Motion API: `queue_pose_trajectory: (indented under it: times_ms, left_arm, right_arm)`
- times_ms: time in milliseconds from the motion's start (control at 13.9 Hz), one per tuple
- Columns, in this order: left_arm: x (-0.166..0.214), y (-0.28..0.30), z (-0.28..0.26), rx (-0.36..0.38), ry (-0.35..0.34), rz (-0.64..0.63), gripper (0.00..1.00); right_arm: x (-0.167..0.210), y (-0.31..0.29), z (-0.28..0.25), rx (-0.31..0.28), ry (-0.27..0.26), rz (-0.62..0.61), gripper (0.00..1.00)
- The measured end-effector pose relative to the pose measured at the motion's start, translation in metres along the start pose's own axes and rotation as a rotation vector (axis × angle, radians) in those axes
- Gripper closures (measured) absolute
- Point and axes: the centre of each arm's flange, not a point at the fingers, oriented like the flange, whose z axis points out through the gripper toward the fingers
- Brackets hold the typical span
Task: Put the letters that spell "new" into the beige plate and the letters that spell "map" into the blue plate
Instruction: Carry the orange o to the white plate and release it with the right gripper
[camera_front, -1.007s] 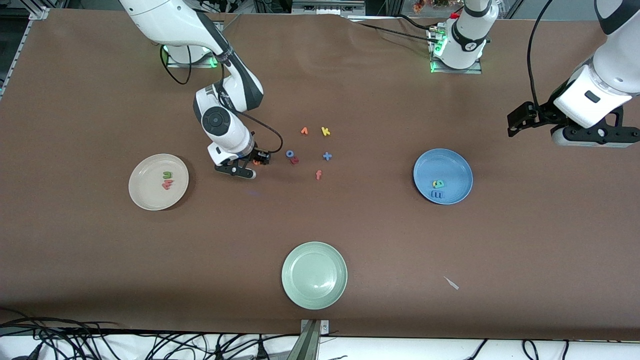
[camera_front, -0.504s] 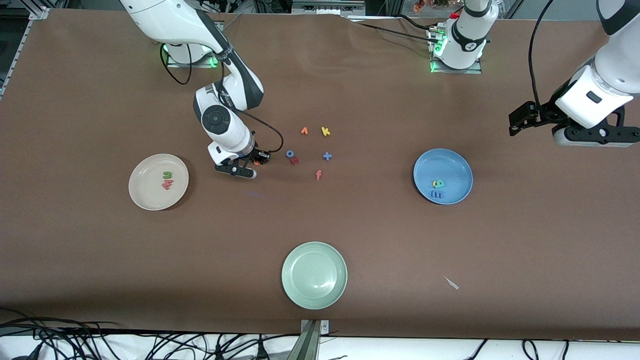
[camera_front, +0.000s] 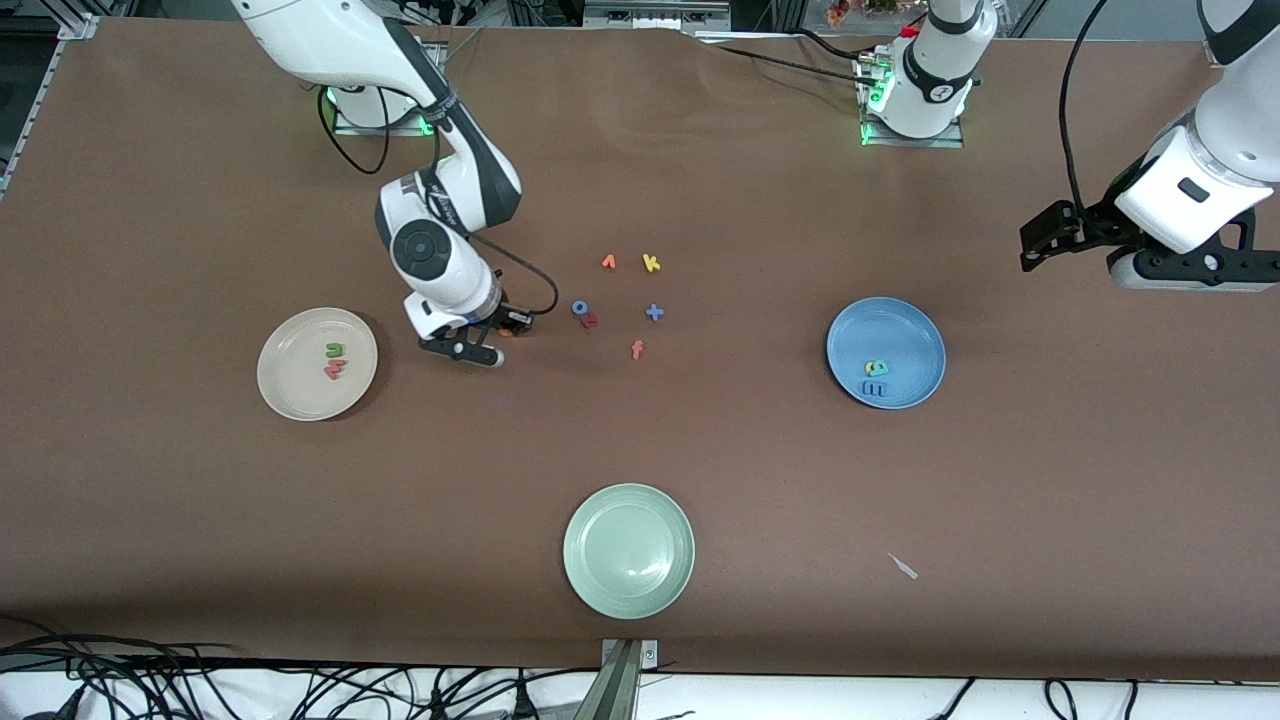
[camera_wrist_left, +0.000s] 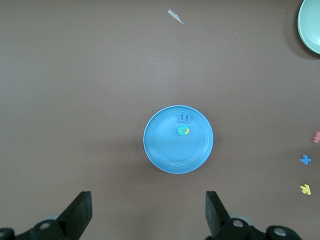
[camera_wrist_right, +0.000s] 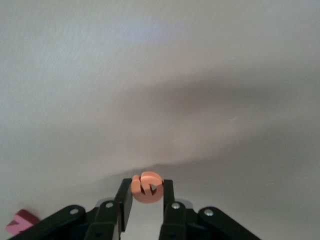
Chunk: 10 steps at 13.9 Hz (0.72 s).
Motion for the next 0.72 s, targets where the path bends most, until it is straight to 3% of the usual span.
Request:
queue_pose_trajectory:
  times_ms: [216,720]
  left_arm:
    - [0.0,0.0,0.0,0.0,0.0,0.0,0.0]
    - [0.0,0.0,-0.003,0.0,0.003,0.001,0.0]
  right_arm:
    - [0.032,0.049,-0.031,-0.049,-0.036,-0.083,0.71]
    - [0.081,0.161,-0.055,-0.09,-0.081,-0.305,0.71]
